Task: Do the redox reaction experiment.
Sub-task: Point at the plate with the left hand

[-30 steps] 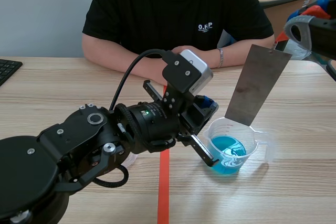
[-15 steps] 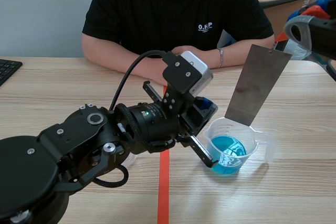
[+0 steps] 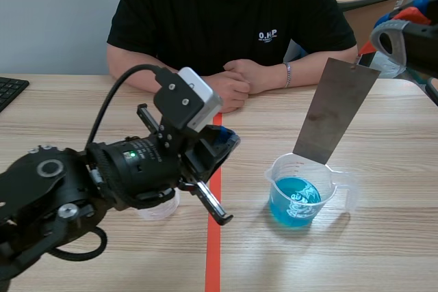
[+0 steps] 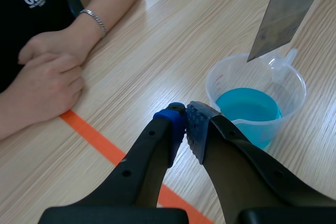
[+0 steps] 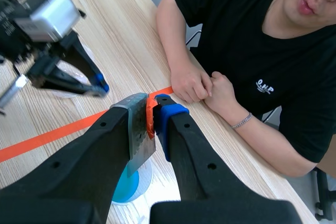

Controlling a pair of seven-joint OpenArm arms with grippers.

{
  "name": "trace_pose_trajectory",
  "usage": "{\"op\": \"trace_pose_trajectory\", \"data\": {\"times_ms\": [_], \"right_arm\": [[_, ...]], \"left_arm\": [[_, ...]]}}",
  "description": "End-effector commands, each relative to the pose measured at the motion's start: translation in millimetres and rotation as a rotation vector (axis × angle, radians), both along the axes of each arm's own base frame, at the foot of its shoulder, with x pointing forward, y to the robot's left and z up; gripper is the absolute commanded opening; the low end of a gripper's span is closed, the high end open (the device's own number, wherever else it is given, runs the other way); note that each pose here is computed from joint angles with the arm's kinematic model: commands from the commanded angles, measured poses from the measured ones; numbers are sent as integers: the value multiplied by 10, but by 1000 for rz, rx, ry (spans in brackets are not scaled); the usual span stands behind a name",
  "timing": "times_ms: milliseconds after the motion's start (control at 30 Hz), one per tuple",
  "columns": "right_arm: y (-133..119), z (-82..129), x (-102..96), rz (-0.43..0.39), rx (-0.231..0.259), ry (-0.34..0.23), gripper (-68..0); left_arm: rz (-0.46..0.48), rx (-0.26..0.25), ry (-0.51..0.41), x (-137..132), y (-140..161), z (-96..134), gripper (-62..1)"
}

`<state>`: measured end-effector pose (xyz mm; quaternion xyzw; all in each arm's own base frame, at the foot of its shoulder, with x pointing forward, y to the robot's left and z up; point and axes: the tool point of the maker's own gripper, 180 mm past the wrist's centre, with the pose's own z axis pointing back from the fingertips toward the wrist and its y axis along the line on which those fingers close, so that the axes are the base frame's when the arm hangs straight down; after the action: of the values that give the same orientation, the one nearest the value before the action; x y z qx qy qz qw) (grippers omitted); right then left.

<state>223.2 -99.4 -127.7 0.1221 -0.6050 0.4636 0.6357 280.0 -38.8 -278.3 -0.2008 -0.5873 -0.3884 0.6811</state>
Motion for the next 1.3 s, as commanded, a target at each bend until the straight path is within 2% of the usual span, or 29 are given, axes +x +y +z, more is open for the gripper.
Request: {"op": "trace_pose_trajectory", "data": {"times_ms": [0, 267, 533, 733, 900, 1100, 1267], "right_arm": [[15, 55, 7, 14, 7, -19, -660], [18, 60, 6, 15, 10, -20, -660], [18, 61, 6, 15, 10, -21, -660], [22, 59, 5, 18, 17, -20, -660], [2, 5, 20, 17, 26, -13, -660], [-6, -65, 29, 22, 16, -15, -660], [2, -108, 44, 30, 13, -21, -660]], "left_arm": [[17, -2, -19, -29, 111, 78, -560], [90, 142, -6, -325, 820, 41, -560], [323, 311, 78, -614, 1750, -214, -560], [458, 390, 141, -973, 2254, -333, -560], [553, 419, 233, -1299, 2484, -452, -560], [644, 417, 358, -1661, 2537, -620, -560], [703, 401, 424, -1856, 2533, -694, -560]]}}
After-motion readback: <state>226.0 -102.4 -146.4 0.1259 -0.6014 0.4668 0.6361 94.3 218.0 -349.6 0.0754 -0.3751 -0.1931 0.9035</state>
